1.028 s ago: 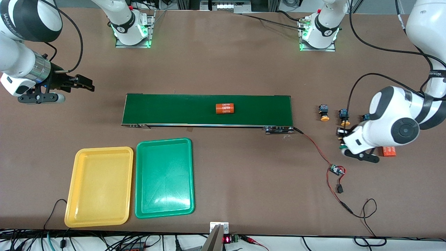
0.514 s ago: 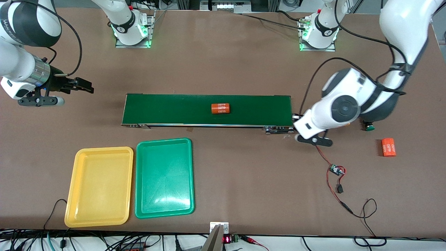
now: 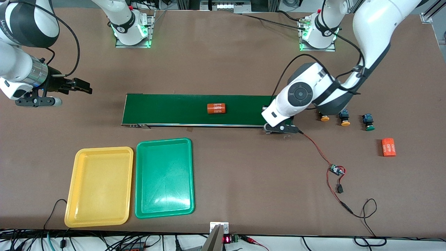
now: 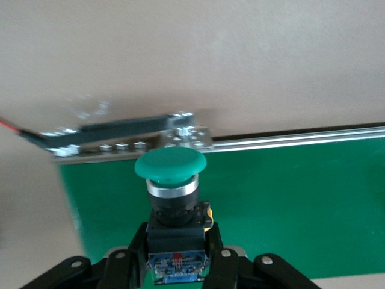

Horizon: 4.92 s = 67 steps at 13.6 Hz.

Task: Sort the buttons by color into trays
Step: 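Carry the green button onto the belt and open the left gripper, then return the left gripper to the buttons while the right gripper reaches the belt, then grasp another green button with the left gripper while the right gripper lowers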

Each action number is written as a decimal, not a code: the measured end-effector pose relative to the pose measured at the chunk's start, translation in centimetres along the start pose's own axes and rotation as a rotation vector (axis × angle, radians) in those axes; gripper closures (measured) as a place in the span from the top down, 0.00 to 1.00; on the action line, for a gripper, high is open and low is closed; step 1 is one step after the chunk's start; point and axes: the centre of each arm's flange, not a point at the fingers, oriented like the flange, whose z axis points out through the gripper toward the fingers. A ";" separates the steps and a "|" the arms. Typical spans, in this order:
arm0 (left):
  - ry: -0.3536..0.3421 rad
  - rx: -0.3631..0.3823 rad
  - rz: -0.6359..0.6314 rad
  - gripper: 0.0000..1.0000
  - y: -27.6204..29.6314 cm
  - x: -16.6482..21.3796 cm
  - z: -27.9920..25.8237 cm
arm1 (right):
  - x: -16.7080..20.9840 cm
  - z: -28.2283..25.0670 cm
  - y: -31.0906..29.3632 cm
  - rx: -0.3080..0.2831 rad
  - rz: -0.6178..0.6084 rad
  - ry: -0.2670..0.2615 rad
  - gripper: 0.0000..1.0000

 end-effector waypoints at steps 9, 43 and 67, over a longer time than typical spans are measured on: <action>-0.004 -0.005 -0.083 0.41 5.7 -4.1 3.2 | 0.0 0.0 0.0 0.000 0.000 0.000 1.00; -0.070 0.146 -0.021 1.00 -45.5 3.5 -1.9 | 0.7 1.9 -7.3 -0.016 -0.006 -0.006 1.00; 0.010 0.110 0.161 0.41 -37.5 -0.3 -4.4 | -3.9 17.8 -32.8 -0.049 0.207 0.121 1.00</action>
